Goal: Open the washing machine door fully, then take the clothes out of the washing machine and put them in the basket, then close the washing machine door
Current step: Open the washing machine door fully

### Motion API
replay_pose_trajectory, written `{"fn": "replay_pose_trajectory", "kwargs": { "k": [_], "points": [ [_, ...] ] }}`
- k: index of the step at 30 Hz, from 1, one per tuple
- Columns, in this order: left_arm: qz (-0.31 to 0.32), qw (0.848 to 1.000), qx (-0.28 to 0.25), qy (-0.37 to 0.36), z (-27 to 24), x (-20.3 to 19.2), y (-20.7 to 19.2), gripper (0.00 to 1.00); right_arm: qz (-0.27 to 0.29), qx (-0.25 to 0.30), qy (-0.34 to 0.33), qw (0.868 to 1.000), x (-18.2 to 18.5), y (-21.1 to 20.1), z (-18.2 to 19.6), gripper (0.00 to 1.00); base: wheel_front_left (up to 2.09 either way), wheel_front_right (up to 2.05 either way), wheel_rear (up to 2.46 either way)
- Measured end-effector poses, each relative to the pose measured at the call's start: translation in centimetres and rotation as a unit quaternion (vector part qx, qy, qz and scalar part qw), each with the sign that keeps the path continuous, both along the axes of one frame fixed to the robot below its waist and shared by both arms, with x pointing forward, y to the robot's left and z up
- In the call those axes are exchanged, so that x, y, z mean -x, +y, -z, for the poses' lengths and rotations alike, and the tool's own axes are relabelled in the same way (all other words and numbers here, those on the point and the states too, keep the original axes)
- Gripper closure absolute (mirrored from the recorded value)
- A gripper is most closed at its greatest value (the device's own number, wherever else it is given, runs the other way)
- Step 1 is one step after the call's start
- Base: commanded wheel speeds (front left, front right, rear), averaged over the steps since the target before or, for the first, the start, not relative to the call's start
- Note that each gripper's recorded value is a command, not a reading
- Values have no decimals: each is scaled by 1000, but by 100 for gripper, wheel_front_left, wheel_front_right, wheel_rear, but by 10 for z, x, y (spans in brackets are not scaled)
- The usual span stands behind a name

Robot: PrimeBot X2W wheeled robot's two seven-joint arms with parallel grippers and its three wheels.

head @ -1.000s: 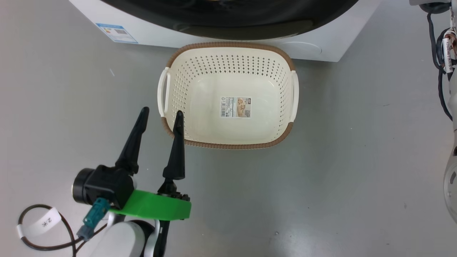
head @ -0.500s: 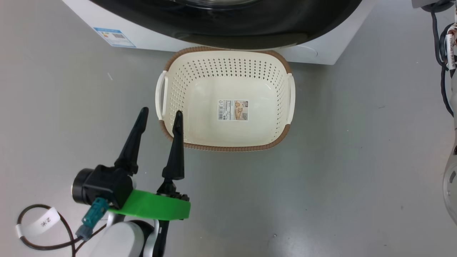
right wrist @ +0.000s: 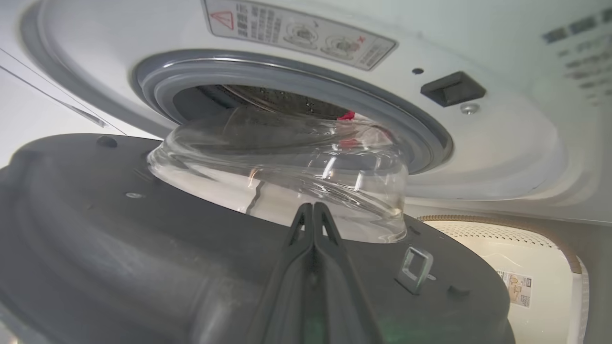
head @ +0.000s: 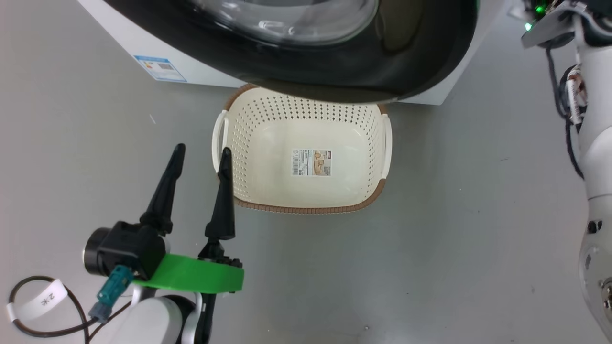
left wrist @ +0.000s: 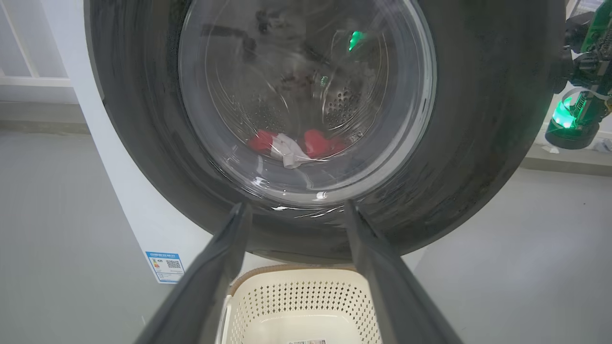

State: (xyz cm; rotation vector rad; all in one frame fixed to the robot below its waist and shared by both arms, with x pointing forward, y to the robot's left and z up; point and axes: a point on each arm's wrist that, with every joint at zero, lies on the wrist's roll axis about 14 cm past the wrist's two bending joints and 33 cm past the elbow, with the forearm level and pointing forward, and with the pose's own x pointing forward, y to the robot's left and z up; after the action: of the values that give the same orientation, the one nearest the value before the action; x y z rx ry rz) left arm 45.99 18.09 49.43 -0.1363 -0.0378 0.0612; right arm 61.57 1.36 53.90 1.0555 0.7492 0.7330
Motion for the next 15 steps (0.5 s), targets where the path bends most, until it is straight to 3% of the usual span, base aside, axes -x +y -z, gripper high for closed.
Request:
{"fn": "replay_pose_trajectory", "kwargs": {
  "k": [15],
  "points": [
    [-21,999,-8,-25,-28,17,13,0,-29,-6,0,1000,41,7,-7,100,0,0,0]
  ]
}}
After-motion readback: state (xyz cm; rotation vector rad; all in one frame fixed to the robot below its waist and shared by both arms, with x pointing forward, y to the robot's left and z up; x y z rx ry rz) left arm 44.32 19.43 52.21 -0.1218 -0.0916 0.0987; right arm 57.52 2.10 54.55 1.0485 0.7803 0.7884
